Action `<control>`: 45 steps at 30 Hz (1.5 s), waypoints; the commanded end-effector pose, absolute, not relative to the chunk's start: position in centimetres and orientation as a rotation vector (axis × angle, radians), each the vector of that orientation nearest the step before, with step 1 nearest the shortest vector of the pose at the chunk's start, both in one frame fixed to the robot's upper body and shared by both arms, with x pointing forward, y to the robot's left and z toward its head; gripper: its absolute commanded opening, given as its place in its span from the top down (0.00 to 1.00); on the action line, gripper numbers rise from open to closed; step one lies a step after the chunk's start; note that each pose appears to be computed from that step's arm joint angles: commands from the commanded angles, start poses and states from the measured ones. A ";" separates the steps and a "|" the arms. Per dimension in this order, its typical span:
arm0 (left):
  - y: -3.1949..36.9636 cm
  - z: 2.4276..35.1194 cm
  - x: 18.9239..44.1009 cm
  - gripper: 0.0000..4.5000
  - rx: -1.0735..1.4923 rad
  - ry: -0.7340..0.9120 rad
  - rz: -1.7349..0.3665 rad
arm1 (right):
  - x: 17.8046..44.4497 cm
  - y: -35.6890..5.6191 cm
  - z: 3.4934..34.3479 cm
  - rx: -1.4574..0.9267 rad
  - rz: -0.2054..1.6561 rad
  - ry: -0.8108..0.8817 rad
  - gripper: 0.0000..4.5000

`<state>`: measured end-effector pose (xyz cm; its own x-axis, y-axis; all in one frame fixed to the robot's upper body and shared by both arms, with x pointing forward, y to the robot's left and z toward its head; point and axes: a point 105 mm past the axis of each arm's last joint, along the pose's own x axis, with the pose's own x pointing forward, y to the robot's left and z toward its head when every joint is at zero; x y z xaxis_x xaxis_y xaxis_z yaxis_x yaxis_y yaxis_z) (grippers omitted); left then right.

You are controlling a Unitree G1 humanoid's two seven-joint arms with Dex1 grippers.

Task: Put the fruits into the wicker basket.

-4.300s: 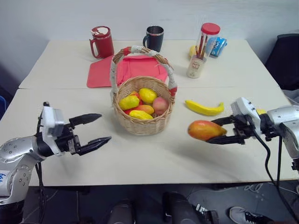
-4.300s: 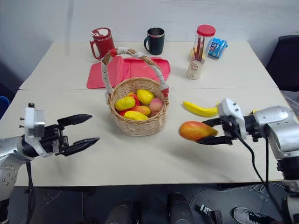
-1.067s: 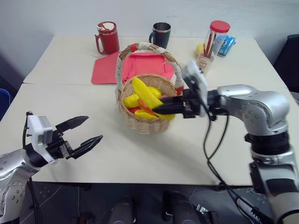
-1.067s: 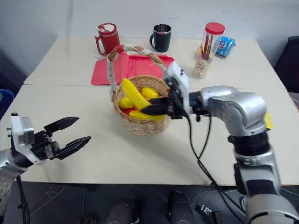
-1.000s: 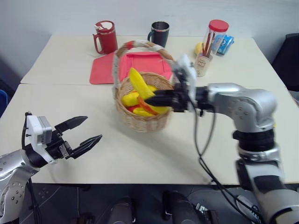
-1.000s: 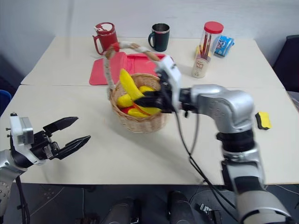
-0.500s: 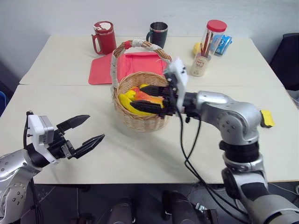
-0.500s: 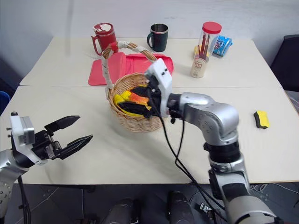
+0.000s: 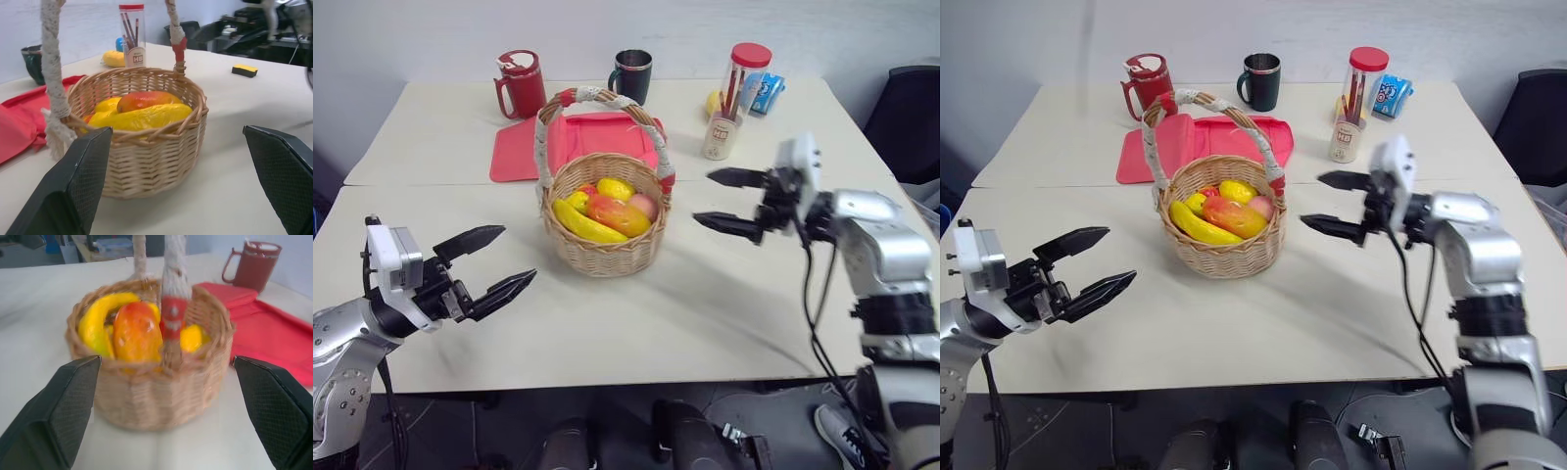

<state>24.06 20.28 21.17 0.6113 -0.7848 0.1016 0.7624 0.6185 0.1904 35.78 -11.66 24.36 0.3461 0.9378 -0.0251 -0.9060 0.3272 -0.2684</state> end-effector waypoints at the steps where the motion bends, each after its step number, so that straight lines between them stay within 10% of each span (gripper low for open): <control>1: 19.9 21.6 24.0 0.00 0.146 -0.191 -0.915 | 37.2 -9.8 24.6 -0.261 1.233 -0.161 0.05; 14: 19.6 21.5 23.6 0.00 0.149 -0.169 -0.928 | 35.2 -10.8 25.3 -0.213 1.370 -0.180 0.96; 23: 19.1 21.0 24.3 0.00 0.114 -0.160 -0.967 | 29.9 -18.7 27.5 -0.164 0.975 -0.261 0.96; 29: 18.5 21.6 26.1 0.00 0.117 -0.186 -1.029 | 30.6 -26.0 26.3 -0.221 0.540 -0.293 0.96; 38: 18.1 21.4 26.4 0.00 0.118 -0.186 -1.053 | 32.9 -28.6 24.4 -0.116 0.407 -0.272 0.96; 45: 18.1 21.2 26.0 0.00 0.126 -0.156 -1.053 | 31.1 -29.9 23.2 -0.226 0.420 -0.219 0.43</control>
<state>26.57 18.18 20.38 0.4924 -0.8679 0.0660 0.8563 0.4966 0.1418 32.21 -29.10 21.13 0.8960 0.4280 0.1181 -0.4037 0.8961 -0.1843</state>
